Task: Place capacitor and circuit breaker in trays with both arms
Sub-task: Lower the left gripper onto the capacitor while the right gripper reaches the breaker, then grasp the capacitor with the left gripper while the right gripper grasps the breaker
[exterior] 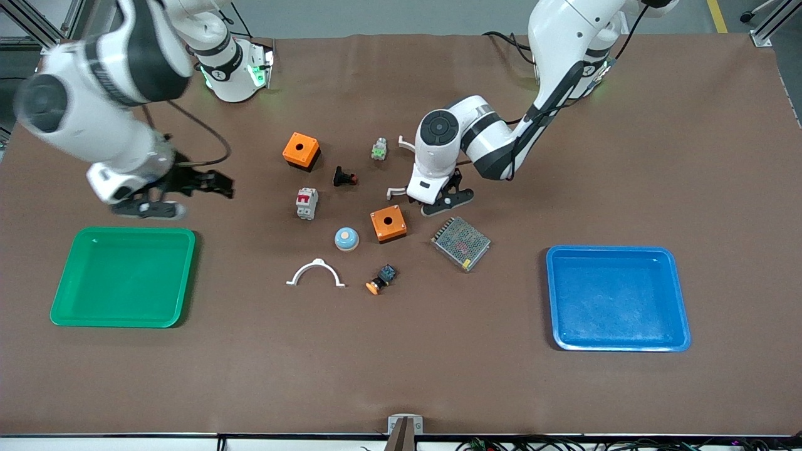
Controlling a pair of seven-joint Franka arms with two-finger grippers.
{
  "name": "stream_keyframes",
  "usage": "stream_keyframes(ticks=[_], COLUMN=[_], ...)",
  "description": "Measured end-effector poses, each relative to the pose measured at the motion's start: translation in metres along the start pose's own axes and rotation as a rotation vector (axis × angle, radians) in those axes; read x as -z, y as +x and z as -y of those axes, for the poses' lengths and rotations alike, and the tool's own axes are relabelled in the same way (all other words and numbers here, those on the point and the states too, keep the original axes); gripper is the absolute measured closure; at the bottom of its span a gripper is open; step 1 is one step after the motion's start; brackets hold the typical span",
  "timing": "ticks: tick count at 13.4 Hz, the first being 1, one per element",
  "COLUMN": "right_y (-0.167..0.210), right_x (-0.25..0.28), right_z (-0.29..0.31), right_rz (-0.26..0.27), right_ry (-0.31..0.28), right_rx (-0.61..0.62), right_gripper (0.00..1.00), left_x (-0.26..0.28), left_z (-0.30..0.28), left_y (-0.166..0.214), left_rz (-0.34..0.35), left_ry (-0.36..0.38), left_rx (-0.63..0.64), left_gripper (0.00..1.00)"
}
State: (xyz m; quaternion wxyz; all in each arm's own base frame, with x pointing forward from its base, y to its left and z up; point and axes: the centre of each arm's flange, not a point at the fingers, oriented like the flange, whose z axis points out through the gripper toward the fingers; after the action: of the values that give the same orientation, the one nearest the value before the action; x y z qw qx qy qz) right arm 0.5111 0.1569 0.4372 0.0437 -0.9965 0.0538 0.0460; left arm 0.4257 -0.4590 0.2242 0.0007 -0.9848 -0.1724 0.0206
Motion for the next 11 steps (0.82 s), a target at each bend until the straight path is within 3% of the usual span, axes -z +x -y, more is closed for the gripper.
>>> stream_keyframes(ticks=[3, 8, 11], right_y=[-0.034, -0.061, -0.071], right_x=[-0.051, -0.113, -0.154], right_z=[0.042, 0.057, 0.071], right_rz=[-0.026, -0.069, -0.095], right_ry=[-0.022, -0.018, -0.018], right_rx=[0.016, 0.039, 0.05], right_gripper=[0.0, 0.0, 0.0], left_x=[-0.01, -0.019, -0.025], left_z=[-0.001, 0.0, 0.0], left_y=[-0.001, -0.002, -0.003], left_rz=[-0.002, 0.008, 0.016], left_ry=[-0.004, 0.001, 0.007], left_rx=[-0.011, -0.004, -0.002], left_gripper=[0.33, 0.4, 0.5])
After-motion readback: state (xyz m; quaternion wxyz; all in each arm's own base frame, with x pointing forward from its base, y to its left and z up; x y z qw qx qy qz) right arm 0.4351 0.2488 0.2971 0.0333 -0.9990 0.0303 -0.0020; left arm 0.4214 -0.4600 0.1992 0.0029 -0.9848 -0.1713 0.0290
